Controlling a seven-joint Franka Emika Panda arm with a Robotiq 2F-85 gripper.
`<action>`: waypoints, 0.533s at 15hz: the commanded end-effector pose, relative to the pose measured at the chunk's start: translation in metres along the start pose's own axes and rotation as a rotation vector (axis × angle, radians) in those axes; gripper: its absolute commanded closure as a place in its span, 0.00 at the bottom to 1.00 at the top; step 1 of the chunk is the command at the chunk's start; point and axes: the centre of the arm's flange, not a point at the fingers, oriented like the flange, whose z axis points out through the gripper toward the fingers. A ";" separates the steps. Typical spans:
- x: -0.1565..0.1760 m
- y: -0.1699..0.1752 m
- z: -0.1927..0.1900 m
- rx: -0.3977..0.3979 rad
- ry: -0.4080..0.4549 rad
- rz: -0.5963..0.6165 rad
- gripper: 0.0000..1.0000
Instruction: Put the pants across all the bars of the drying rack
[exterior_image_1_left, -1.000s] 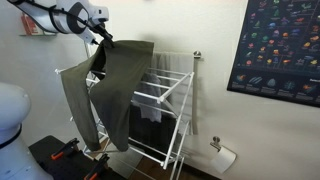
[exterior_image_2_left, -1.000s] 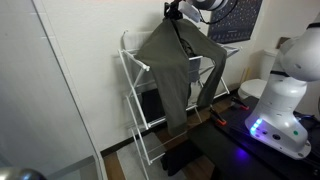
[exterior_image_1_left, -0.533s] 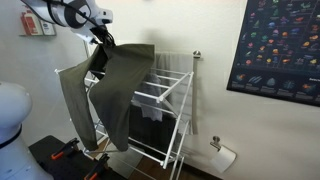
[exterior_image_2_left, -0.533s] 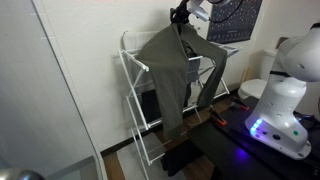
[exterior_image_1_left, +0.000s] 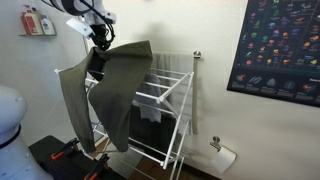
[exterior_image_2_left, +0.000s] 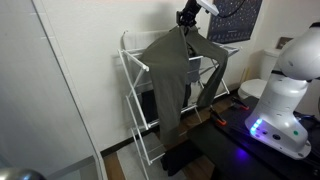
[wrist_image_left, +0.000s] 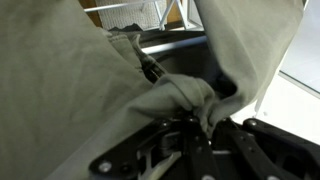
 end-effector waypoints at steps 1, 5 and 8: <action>0.003 -0.001 -0.012 0.005 -0.121 -0.011 0.98; 0.002 -0.002 -0.018 0.019 -0.295 -0.038 0.98; 0.000 0.000 -0.016 0.000 -0.424 -0.059 0.98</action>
